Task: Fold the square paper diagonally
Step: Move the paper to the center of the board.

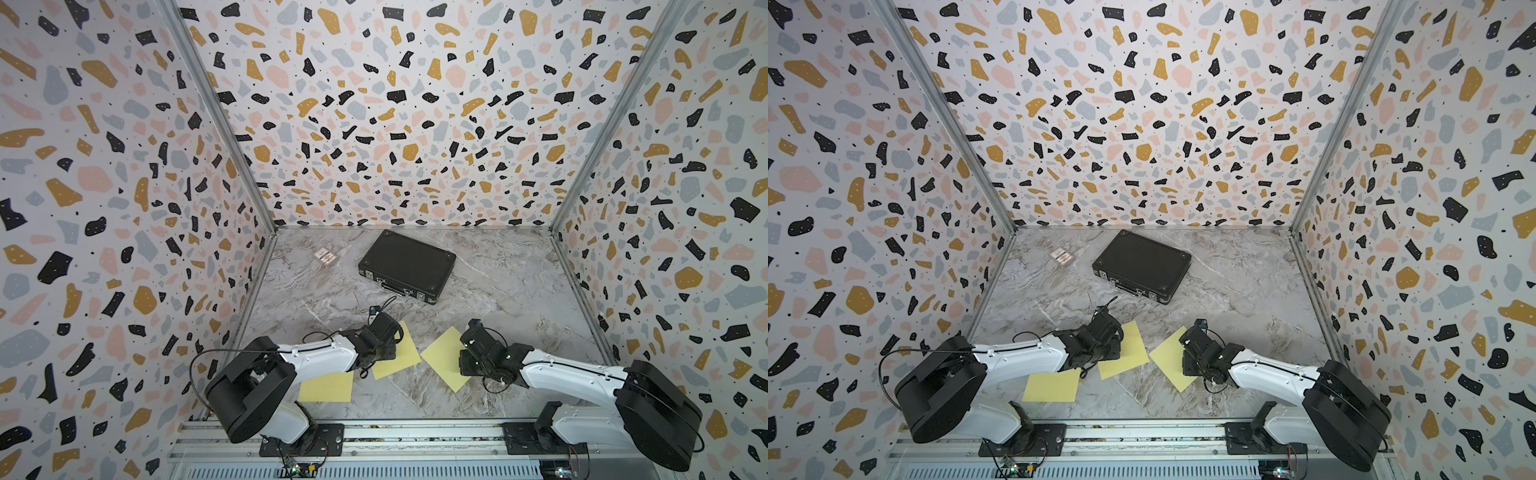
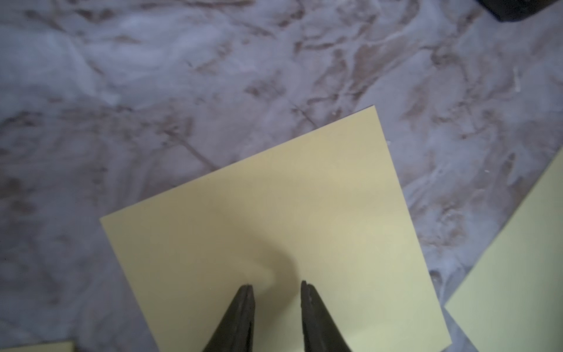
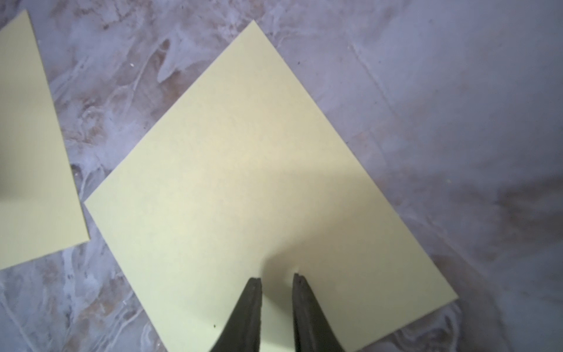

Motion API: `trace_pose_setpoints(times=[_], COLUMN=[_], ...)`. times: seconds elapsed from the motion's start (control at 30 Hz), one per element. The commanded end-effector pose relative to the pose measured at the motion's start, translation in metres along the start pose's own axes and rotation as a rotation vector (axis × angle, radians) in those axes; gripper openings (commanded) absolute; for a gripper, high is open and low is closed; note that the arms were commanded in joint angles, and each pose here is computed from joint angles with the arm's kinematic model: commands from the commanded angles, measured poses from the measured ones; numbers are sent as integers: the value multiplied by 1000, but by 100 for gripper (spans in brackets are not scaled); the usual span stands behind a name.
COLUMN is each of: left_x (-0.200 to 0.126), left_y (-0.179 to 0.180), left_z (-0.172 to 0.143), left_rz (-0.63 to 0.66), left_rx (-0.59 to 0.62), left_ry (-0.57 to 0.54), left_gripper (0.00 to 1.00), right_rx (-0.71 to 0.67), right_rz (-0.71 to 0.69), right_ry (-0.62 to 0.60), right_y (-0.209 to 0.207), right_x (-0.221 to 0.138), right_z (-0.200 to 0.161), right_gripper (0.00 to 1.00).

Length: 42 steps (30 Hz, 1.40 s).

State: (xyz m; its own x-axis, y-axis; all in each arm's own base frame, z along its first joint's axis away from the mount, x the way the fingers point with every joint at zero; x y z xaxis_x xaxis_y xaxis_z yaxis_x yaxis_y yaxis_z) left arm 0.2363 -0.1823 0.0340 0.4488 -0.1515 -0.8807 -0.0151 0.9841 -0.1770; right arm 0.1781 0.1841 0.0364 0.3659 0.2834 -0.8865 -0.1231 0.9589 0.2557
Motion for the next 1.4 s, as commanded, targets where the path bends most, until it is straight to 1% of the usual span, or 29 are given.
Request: trace_pose_setpoints(times=[0.0,0.07,0.13,0.23,0.43,0.5,0.6,0.7,0.8,0.83,1.0,1.13,1.27,1.37], left_x=[-5,-11,-19,-35,-73,-83,-87,-79,-65,-59,-33,-29,-27,-20], left_y=[55,43,19,-7,-43,-54,-74,-102,-120,-124,-134,-141,-139,-140], left_z=[-28,-22,-19,-13,2,3,0,-17,-30,-33,-37,-34,-30,-32], left_rz=[242,182,39,-126,-374,-453,-552,-639,-632,-623,-586,-595,-570,-554], left_rx=[79,78,76,60,15,6,8,47,95,105,122,131,133,135], left_ry=[115,110,111,102,51,39,37,96,152,163,198,194,175,188], left_gripper=[32,32,32,36,38,36,31,26,17,15,14,11,12,12], right_rx=[-2,-6,-6,-11,-28,-31,-29,-32,-32,-31,-30,-33,-31,-33], right_rz=[-92,-81,-76,-83,-117,-124,-119,-117,-116,-117,-117,-113,-116,-114], right_ry=[137,136,133,132,125,123,119,118,121,122,125,125,129,133], right_y=[-26,-22,-20,-19,-21,-21,-20,-19,-18,-18,-18,-16,-17,-16], right_x=[5,6,6,7,4,3,2,2,1,2,2,2,3,5], right_z=[-39,-41,-41,-41,-41,-40,-40,-40,-40,-41,-42,-43,-44,-44], right_gripper=[24,24,24,24,24,24,24,24,23,23,23,23,23,23])
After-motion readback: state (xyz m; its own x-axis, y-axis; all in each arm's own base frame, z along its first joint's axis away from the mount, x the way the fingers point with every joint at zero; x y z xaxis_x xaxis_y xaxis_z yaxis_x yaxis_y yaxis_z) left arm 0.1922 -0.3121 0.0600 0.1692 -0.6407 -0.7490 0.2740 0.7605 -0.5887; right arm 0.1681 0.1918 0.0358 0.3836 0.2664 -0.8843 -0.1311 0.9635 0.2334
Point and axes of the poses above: each gripper's point midway between its finger pads, its own x axis out along the fingers, its own y axis along the line the jaws close on, z = x × y, the point moved 2 cm from there along -x, back along the fingers, and after that the axes turned 1 degree about -x, right-handed, at the moved point
